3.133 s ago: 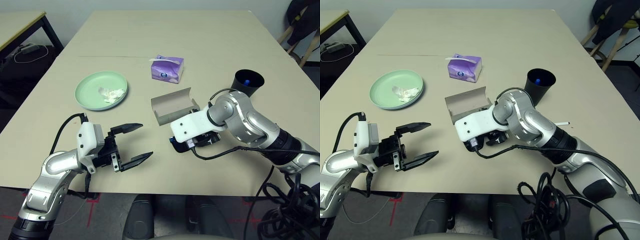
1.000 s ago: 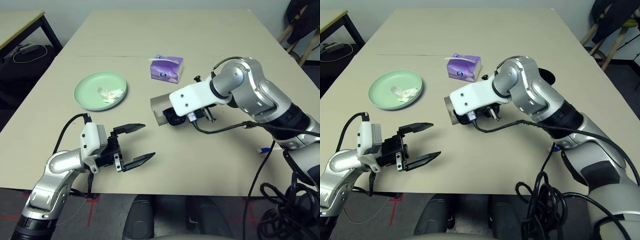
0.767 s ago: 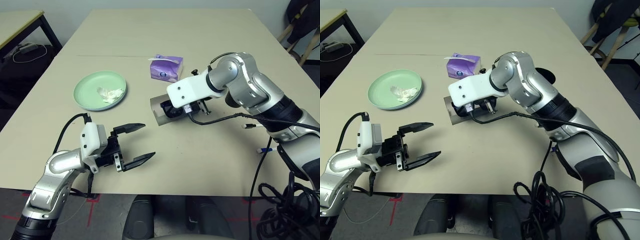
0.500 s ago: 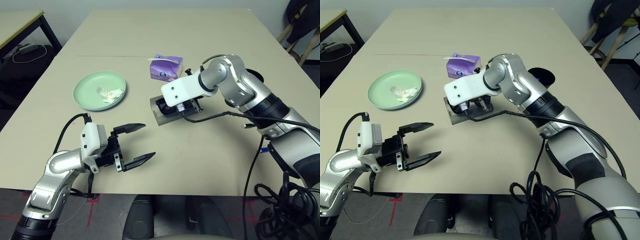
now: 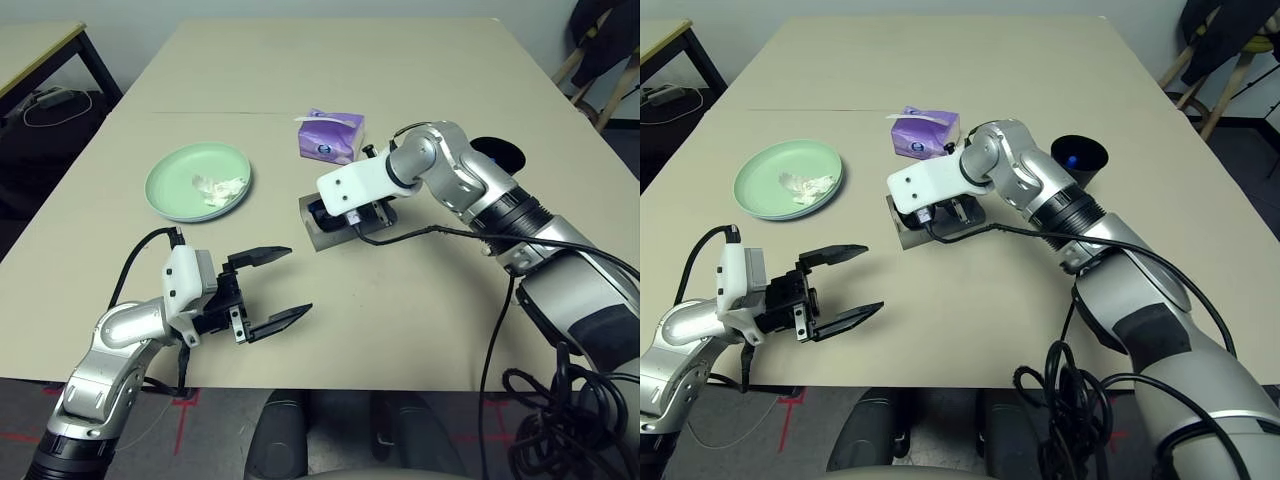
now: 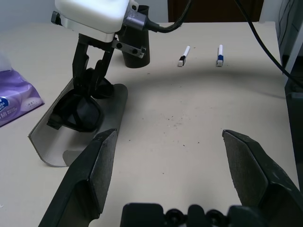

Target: Organize and tidy the items on the table.

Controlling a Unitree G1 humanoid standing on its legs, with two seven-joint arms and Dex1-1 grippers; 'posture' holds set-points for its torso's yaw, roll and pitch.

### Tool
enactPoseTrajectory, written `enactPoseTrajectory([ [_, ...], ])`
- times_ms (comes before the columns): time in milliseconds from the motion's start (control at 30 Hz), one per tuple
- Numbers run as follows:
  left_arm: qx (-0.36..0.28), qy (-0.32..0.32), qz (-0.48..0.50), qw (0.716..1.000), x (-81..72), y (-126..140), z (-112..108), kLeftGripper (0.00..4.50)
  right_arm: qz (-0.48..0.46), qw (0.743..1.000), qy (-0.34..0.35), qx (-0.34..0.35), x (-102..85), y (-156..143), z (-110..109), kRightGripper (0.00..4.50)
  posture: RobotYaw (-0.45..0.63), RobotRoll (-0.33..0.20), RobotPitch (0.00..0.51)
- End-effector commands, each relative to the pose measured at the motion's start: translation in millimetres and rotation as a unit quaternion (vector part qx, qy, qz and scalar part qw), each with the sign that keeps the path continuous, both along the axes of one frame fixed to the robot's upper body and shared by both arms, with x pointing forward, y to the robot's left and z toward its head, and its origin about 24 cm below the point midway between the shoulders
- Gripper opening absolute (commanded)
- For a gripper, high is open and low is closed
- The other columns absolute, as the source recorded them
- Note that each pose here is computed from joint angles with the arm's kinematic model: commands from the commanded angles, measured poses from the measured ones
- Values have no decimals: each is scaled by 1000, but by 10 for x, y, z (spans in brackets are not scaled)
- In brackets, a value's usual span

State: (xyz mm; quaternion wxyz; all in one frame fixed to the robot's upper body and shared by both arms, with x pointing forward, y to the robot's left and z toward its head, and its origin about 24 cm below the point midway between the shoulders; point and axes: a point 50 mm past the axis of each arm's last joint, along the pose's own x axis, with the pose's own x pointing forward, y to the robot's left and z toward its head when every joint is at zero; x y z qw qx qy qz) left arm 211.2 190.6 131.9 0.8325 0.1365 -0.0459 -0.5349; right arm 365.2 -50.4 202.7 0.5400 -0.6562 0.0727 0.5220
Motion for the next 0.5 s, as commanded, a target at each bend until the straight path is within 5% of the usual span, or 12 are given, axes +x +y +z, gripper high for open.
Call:
enactPoseTrajectory([
  [33,5,4,-5,1000,-3,-15,-43,4500,-3,1000,-4,-3,30,8,-20,412,195,0,95],
  [500,3,3,-1,1000,-21,-12,-61,4500,7,1000,-1,3,50,78,-152,412,209,0,94],
])
